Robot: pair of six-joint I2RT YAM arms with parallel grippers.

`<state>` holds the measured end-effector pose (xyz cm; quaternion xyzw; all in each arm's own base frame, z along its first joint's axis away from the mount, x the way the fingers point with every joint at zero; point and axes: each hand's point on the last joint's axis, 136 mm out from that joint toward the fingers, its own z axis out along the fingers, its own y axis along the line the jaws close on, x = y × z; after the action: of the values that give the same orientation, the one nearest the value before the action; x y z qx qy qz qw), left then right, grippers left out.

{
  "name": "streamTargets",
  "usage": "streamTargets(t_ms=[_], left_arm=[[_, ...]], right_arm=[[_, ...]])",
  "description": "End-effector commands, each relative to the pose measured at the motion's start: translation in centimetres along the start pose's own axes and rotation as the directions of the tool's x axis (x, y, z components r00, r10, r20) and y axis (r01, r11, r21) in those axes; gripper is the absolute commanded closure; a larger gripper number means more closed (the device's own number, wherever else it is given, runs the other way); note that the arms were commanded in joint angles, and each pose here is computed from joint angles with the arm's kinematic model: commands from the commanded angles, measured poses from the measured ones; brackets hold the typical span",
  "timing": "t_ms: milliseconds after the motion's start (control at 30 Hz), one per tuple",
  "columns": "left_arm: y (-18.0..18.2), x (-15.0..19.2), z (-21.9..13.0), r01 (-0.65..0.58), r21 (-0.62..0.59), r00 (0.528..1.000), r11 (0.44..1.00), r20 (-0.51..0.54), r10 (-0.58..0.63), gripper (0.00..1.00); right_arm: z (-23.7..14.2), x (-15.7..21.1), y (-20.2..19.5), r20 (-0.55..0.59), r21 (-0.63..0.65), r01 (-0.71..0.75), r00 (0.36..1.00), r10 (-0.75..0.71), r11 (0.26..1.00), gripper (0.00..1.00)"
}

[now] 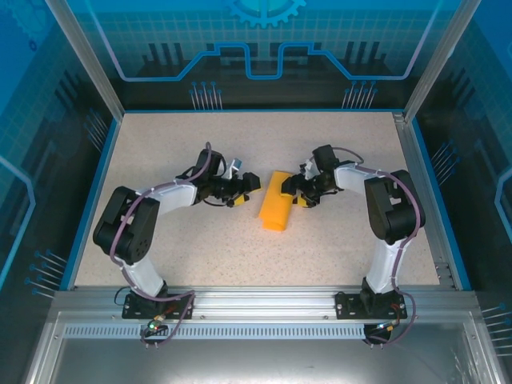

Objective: Fold a paper plane with a square sheet of paper (pick it up from the middle)

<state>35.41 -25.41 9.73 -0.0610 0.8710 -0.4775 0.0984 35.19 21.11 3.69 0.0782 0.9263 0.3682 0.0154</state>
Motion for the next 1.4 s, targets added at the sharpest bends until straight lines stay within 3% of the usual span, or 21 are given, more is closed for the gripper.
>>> streamTargets(t_ms=[0, 433, 600, 700, 1067, 1267, 1367], left_arm=[[-2.0, 0.7, 1.3, -0.007, 0.072, 0.996, 0.997, -0.084, 0.013, 0.13], [-0.9, 1.1, 4.2, 0.014, 0.028, 0.986, 1.0, -0.169, -0.009, 0.19], [-0.8, 1.2, 5.0, 0.021, 0.015, 0.982, 1.0, -0.187, -0.018, 0.3], [-0.9, 1.6, 5.7, 0.02, 0.013, 0.976, 1.0, -0.218, -0.016, 0.42], [-0.8, 2.1, 6.3, 0.022, 0.005, 0.969, 1.0, -0.245, -0.02, 0.51], [-0.6, 2.1, 6.5, 0.021, -0.005, 0.968, 1.0, -0.252, -0.021, 0.66], [-0.8, 1.8, 6.5, 0.01, 0.002, 0.969, 1.0, -0.249, -0.009, 0.78]], right_arm=[[-0.1, 0.9, -0.9, -0.018, 0.011, -0.019, 1.0, 0.019, 1.0, 0.32], [-0.9, 1.2, -1.2, 0.016, -0.004, -0.049, 0.999, 0.049, 0.999, 0.31], [-1.4, 1.2, -1.4, 0.032, -0.016, -0.061, 0.998, 0.062, 0.998, 0.31], [-1.5, 1.0, -1.6, 0.045, -0.021, -0.071, 0.996, 0.072, 0.997, 0.31], [-1.4, 0.8, -1.9, 0.068, -0.038, -0.114, 0.991, 0.116, 0.993, 0.31], [-1.3, 0.8, -1.9, 0.072, -0.047, -0.124, 0.989, 0.127, 0.991, 0.31], [-1.4, 0.8, -1.8, 0.076, -0.052, -0.124, 0.989, 0.127, 0.991, 0.31]])
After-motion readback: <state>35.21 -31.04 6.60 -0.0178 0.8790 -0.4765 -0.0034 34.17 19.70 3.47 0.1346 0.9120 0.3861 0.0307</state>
